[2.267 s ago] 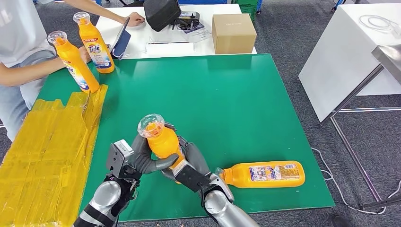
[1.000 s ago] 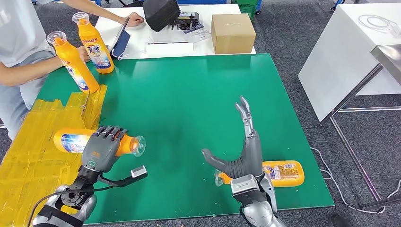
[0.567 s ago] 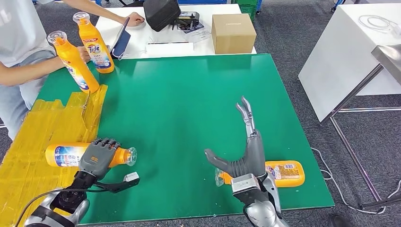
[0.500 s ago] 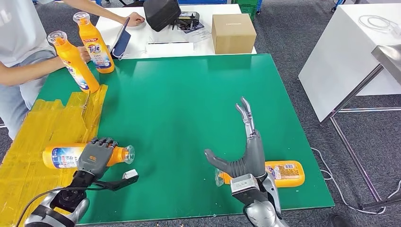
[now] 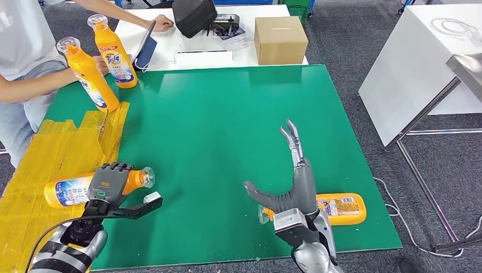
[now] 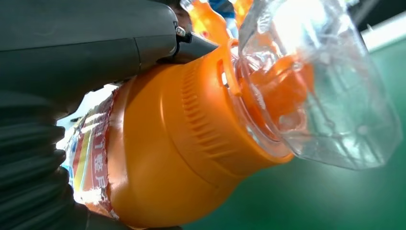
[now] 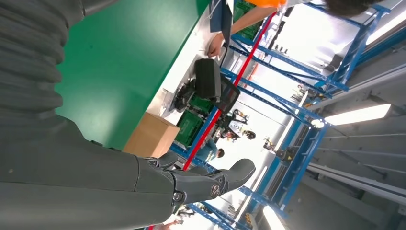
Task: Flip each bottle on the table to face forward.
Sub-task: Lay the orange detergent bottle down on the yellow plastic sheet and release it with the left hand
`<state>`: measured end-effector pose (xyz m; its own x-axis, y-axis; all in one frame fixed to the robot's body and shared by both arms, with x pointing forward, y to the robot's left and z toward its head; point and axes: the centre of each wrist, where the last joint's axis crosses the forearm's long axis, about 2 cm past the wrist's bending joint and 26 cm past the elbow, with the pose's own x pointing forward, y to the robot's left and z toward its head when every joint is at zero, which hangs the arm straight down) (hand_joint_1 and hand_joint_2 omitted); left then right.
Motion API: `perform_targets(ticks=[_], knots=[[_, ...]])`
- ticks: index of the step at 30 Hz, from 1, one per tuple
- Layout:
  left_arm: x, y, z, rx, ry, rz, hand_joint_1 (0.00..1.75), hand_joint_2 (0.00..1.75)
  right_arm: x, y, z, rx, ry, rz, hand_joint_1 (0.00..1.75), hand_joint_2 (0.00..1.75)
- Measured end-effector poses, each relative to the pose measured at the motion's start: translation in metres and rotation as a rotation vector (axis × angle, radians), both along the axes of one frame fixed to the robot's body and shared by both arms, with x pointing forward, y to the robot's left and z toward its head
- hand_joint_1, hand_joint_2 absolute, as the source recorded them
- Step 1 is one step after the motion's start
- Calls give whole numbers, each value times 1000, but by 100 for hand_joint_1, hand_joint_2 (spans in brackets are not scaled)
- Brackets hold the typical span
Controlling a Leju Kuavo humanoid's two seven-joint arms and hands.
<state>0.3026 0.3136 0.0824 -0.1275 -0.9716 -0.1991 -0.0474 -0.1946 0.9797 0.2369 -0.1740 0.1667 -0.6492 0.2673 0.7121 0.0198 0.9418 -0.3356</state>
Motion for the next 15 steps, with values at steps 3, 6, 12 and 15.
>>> perform_targets(ticks=[3, 6, 12, 15], knots=[[4, 2, -2, 14, 50, -2, 0, 175, 0, 0, -1, -1, 7, 0, 0, 175], [9, 5, -2, 26, 80, 4, 0, 175, 1, 1, -2, -1, 14, -1, 0, 175], [15, 7, -2, 37, 98, 8, 0, 175, 1, 2, -4, -4, 24, 0, 0, 175], [17, 7, -2, 41, 106, 9, 0, 175, 1, 2, -5, -4, 27, 0, 0, 175]])
